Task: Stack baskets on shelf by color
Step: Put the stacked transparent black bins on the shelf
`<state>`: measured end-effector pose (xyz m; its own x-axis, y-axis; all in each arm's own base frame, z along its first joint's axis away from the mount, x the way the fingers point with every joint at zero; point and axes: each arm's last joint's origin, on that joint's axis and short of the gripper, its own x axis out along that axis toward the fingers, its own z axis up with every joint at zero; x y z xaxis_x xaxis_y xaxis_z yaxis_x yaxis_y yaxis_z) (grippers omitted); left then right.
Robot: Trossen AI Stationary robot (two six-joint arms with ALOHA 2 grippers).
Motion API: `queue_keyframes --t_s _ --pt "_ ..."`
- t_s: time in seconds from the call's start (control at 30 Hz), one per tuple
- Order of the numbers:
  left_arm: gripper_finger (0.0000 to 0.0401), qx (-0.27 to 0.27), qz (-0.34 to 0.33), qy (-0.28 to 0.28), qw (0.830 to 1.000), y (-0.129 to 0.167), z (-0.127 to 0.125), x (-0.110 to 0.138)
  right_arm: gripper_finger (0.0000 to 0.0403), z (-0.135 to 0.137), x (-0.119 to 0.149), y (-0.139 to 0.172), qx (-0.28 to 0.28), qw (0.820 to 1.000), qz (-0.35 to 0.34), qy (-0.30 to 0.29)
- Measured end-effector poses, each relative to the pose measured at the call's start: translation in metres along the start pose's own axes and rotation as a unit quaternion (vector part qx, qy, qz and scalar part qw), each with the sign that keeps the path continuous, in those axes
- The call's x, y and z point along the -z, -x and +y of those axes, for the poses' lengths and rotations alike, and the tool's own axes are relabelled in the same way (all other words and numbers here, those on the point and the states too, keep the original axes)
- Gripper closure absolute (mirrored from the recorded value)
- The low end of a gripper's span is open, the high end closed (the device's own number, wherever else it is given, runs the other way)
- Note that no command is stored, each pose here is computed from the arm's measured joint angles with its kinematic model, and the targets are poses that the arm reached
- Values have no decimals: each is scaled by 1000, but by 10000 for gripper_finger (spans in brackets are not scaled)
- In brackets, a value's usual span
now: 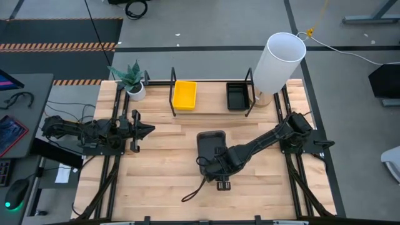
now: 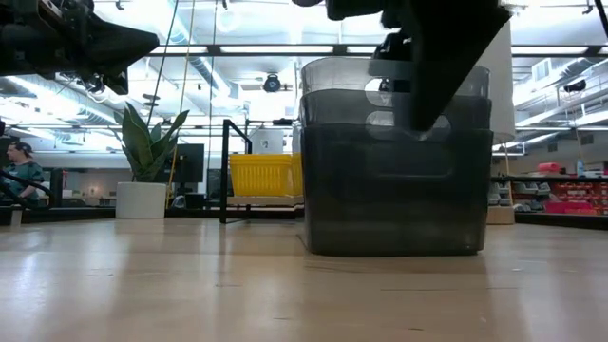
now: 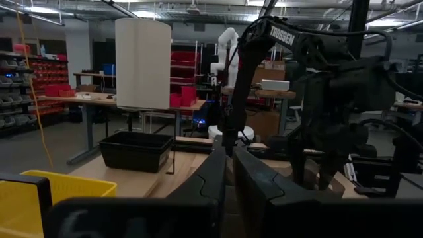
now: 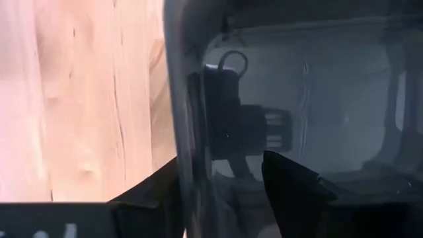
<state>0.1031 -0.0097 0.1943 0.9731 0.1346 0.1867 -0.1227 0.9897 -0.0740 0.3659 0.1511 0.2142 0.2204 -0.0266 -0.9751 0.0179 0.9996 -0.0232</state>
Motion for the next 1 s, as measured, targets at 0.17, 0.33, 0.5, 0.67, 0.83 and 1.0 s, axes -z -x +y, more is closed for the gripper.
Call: queue_keyframes --t_s 0.17,0.33,0.5,0.67,0.83,1.0 --pt "370 0 0 0 1000 0 0 0 264 3 3 -13 5 1000 -5 -3" --pt "376 0 0 0 1000 0 0 0 312 4 6 -15 0 1000 4 -1" --pt "371 0 0 0 1000 0 0 0 376 3 2 -8 -14 1000 4 2" --pt "365 0 0 0 1000 0 0 0 385 2 -7 7 -44 999 6 -6" --pt "370 0 0 0 1000 0 0 0 391 8 -17 30 -58 998 -26 3" --pt "376 0 0 0 1000 0 0 0 391 12 -22 45 -54 997 -45 15"
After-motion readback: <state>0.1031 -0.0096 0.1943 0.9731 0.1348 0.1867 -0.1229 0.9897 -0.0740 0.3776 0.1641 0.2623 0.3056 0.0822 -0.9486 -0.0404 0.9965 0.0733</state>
